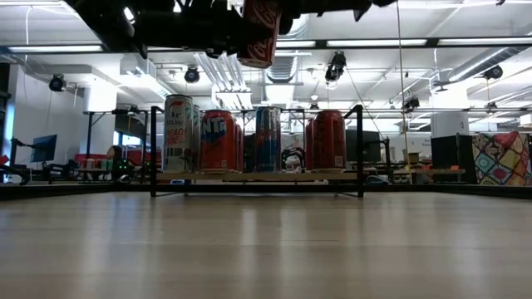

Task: Place canned beverage on shelf
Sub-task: Put the red soda on the shelf aligned with the other red soda cans

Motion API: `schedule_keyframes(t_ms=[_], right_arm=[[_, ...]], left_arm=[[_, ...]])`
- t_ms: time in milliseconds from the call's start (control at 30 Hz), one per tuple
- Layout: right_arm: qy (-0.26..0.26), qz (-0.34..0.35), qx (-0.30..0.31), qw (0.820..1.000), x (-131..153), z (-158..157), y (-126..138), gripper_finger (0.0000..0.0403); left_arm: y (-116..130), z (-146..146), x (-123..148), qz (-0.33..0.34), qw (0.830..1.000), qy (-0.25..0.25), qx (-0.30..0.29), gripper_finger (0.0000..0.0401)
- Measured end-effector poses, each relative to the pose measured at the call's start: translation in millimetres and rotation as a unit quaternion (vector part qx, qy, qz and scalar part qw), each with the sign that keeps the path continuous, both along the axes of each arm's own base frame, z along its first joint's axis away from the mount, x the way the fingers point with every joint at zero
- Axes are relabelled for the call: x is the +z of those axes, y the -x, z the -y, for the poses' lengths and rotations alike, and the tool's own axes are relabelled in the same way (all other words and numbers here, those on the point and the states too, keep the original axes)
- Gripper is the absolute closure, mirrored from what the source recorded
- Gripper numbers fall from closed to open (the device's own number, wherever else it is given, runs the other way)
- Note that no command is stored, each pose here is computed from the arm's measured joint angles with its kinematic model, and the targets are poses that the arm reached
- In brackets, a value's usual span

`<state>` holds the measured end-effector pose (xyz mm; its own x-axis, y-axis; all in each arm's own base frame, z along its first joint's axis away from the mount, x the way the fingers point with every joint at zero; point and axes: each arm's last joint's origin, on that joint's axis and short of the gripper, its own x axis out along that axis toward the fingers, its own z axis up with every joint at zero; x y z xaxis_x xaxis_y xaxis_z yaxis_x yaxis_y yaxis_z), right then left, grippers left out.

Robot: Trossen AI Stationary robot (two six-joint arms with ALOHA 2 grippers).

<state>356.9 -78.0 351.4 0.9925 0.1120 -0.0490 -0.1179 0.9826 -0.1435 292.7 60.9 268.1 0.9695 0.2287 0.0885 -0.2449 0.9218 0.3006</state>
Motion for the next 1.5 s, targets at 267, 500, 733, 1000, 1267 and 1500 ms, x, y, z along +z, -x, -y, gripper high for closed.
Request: schedule_keyframes(t_ms=[267, 500, 733, 1000, 1267, 1500], right_arm=[[-0.026, -0.106, -0.018, 0.994, 45.9, -0.9, 7.1, 0.0096], [-0.026, -0.169, -0.082, 0.982, 95.1, -4.2, 30.7, 0.0098], [-0.050, -0.263, -0.111, 0.957, 126.1, -10.4, 61.5, 0.0116], [-0.047, -0.382, -0.098, 0.918, 108.9, -30.5, 53.9, 0.0136], [0.036, -0.438, -0.076, 0.895, 85.2, -67.9, 31.0, 0.0089], [0.093, -0.442, -0.118, 0.885, 74.5, -90.5, 17.7, 0.0073]], left_arm=[[0.5, 0.2, -1.7, -0.008, 1.000, 0.010, 0.000, 0.0114], [0.4, 1.1, -1.4, 0.000, 0.999, 0.037, -0.005, 0.0114], [-1.9, 12.7, -6.2, -0.024, 0.998, 0.049, -0.025, 0.0114], [-5.0, 43.4, -14.0, -0.062, 0.996, 0.057, -0.035, 0.0114], [-4.6, 60.9, -18.0, -0.076, 0.994, 0.076, -0.006, 0.0114], [-4.3, 63.2, -20.4, -0.086, 0.993, 0.086, -0.003, 0.0114]])
